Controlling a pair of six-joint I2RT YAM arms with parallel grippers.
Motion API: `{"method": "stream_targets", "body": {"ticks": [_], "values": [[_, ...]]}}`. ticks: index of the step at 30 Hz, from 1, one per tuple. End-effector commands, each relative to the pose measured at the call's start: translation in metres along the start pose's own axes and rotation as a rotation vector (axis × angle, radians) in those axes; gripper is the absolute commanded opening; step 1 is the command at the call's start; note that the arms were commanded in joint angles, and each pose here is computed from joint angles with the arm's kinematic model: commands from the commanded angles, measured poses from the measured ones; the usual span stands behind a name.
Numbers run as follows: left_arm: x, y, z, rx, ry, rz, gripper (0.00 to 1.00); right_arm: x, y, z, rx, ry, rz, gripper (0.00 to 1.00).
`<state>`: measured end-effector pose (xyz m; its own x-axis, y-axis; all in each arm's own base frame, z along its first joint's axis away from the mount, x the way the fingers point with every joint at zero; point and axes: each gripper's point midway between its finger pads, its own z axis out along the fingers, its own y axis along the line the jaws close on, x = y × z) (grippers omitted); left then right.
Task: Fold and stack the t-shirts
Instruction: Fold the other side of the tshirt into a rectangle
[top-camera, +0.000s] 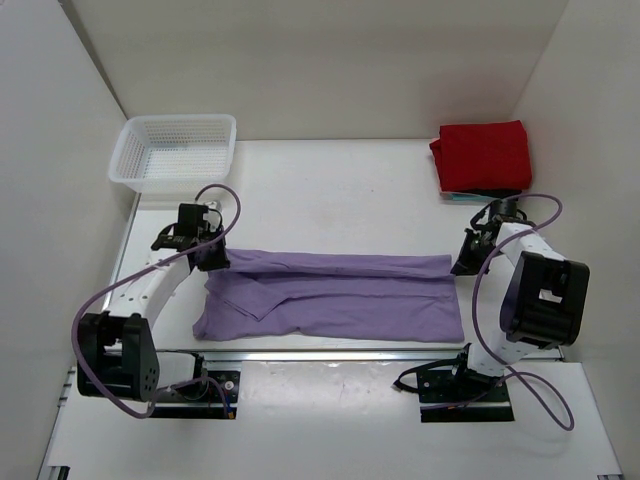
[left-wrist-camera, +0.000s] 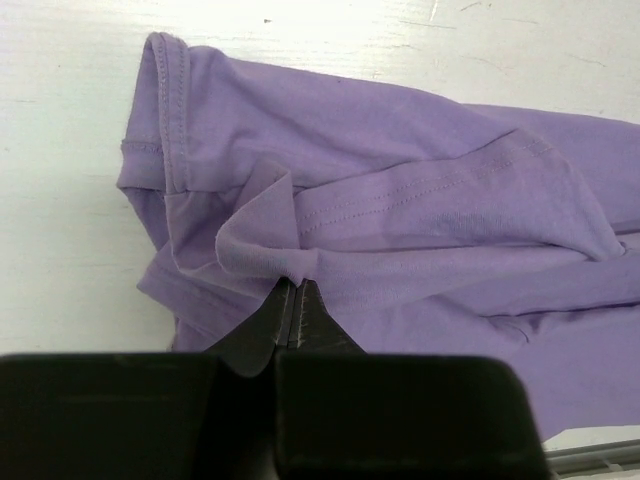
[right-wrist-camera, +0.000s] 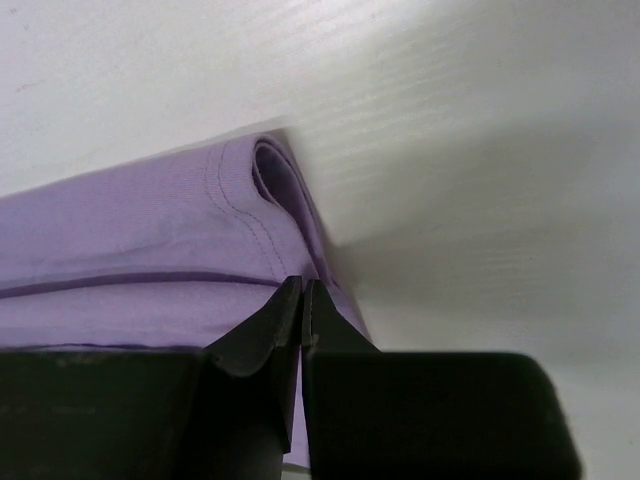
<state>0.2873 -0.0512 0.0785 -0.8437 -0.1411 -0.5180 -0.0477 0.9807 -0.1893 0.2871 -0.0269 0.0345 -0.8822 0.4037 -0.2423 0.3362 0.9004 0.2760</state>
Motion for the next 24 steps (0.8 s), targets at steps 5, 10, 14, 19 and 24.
{"method": "stream_targets", "body": {"ticks": [5,10,14,19,24], "values": [[0.009,0.009,-0.009,-0.042,-0.025,0.0,0.0,0.006,0.003,-0.009,0.002,-0.036,-0.03,0.0],[0.014,0.013,-0.013,-0.065,-0.023,-0.002,0.0,0.009,0.0,-0.011,0.006,-0.045,-0.022,0.0],[0.015,0.012,-0.017,-0.064,-0.033,0.001,0.0,0.013,0.0,-0.012,0.006,-0.048,-0.029,0.0],[0.029,0.013,-0.015,-0.067,-0.01,0.015,0.0,0.02,-0.004,-0.012,0.021,-0.04,-0.023,0.0],[0.03,0.013,-0.016,-0.081,-0.015,0.008,0.0,0.028,-0.01,-0.013,0.057,-0.022,-0.002,0.0]]}}
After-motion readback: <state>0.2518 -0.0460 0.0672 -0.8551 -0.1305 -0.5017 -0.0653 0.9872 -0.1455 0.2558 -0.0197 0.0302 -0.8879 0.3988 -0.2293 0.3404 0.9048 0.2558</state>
